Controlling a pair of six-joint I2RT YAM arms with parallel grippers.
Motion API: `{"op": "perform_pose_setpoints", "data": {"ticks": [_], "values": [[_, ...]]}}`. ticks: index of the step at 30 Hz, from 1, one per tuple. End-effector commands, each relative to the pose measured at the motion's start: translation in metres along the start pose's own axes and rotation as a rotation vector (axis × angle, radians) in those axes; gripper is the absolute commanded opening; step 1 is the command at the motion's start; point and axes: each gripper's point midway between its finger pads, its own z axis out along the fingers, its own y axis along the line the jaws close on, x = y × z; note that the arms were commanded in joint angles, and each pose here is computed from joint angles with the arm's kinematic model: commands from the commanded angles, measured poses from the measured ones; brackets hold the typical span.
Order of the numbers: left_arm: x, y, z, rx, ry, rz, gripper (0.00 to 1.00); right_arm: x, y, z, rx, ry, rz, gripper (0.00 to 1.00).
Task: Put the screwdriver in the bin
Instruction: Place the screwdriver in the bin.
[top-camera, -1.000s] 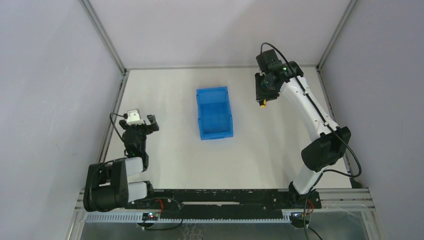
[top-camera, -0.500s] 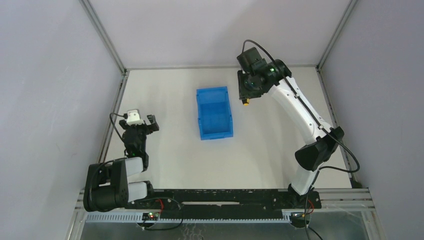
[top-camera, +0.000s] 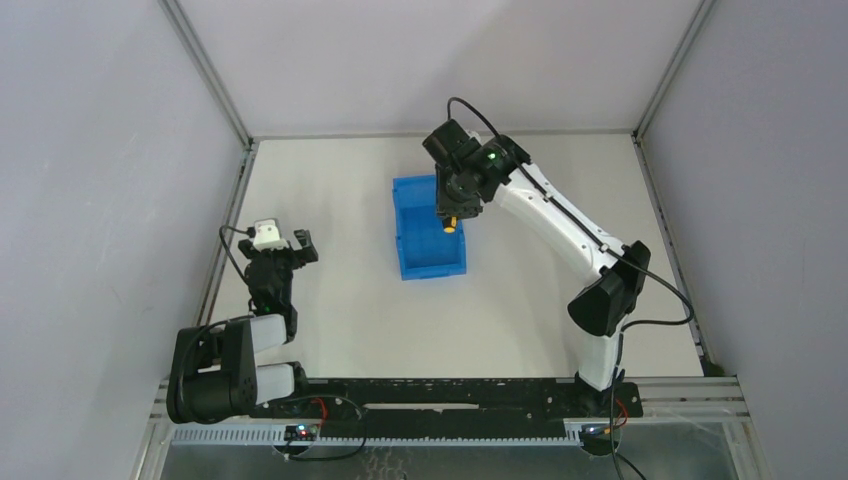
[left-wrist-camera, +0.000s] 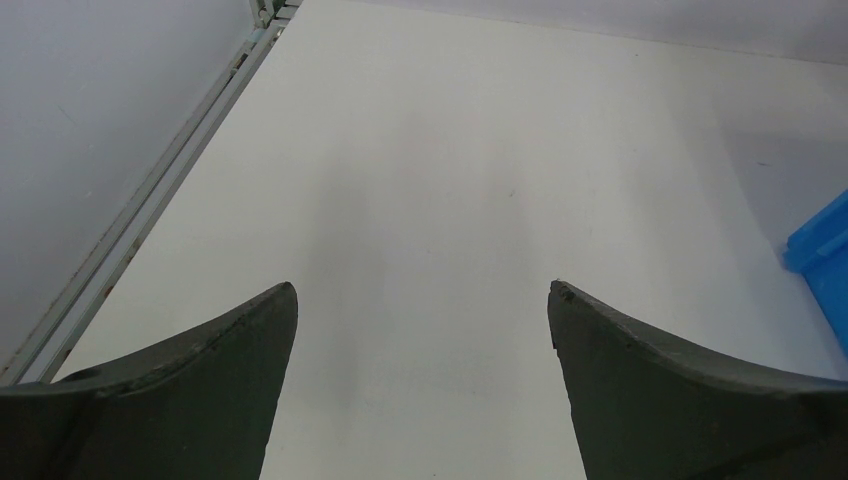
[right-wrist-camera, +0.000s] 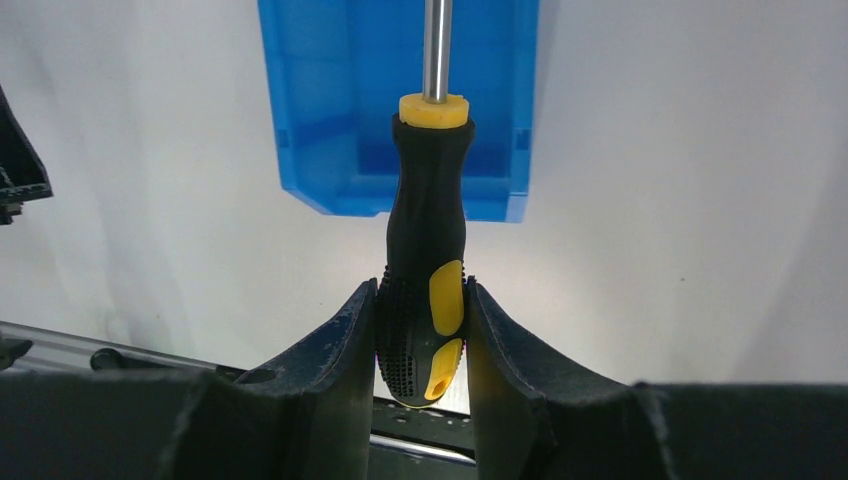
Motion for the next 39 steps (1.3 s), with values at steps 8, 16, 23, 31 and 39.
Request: {"op": "perform_pose_setpoints", "data": {"ticks": [8,16,23,31,39], "values": [[-0.021,-0.002,0.004,0.006,-0.074,0.019,1.00,0.003,0.041,0.015,-0.054,-0.037,0.209,0.00],[-0.021,-0.002,0.004,0.006,-0.074,0.019,1.00,0.011,0.046,0.036,-0.033,-0.005,0.263,0.00],[-0.021,-0.002,0.004,0.006,-0.073,0.018,1.00,0.023,0.053,0.058,-0.039,0.042,0.307,0.00],[-0.021,-0.001,0.004,0.005,-0.074,0.019,1.00,0.035,0.055,0.076,-0.016,0.073,0.311,0.00],[-0.020,-0.002,0.004,0.006,-0.072,0.018,1.00,0.042,0.054,0.098,0.008,0.095,0.314,0.00]]}}
